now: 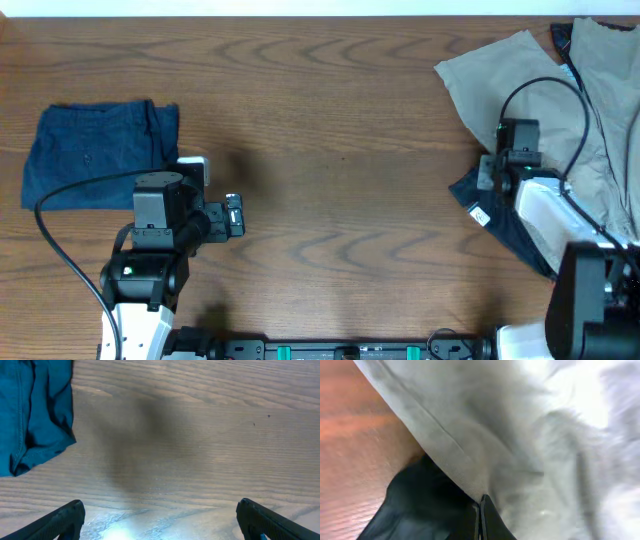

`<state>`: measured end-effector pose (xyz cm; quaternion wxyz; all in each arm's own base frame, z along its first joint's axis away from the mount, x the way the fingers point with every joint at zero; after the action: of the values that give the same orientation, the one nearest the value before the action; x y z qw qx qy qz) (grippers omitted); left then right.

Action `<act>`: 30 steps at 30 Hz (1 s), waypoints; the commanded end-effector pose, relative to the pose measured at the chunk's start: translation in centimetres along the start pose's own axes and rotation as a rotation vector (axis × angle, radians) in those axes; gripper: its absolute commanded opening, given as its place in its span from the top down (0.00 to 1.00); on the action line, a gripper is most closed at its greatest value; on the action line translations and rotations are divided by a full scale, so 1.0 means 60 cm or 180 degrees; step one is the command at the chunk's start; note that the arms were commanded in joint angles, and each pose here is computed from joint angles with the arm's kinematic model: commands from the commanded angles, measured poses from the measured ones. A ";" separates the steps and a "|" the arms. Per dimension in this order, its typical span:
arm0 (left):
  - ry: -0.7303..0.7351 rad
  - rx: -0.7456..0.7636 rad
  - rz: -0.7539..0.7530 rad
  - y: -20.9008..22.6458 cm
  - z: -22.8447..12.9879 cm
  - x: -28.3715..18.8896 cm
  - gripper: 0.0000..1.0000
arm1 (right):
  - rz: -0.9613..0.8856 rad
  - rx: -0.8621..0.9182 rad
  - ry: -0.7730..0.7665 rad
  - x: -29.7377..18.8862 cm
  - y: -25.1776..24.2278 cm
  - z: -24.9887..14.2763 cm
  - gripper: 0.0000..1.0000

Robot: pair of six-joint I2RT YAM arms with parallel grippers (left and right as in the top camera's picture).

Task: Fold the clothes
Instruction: 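Reach the right gripper to the khaki shorts pile and grasp its edge, then drag the khaki shorts leftward with the right gripper onto open table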

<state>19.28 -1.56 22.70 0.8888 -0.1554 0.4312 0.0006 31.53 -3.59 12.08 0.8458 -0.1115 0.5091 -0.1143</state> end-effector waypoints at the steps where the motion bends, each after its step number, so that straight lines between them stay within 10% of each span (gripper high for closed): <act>1: -0.0038 -0.0017 -0.0064 -0.006 0.008 -0.007 0.02 | -0.0032 0.0056 -0.0115 -0.016 -0.010 0.017 0.99; 12: -0.0039 -0.0017 -0.0064 -0.006 0.008 -0.007 0.02 | 0.0210 0.0019 -0.0047 -0.012 0.002 0.012 0.99; 23: -0.0049 -0.0016 -0.0066 -0.006 0.009 -0.007 0.02 | 0.2444 -0.0184 -0.1538 -0.221 0.045 0.150 0.99; 30: -0.0056 -0.0015 -0.0067 -0.007 0.011 -0.005 0.02 | 0.3172 -0.0271 -0.1473 -0.284 0.152 0.148 0.99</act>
<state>19.33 -1.57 22.74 0.8897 -0.1556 0.4292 0.0000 33.19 7.93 28.20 0.9184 0.0435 0.2791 0.2770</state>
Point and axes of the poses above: each gripper's point midway between its finger pads, its own x axis out along the fingers, its own y axis along the line the jaws close on, z = x × y, the point moved 10 cm from there along -x, back along the fingers, and after that the axes turned 11 degrees about -x, right-handed, at the moved point
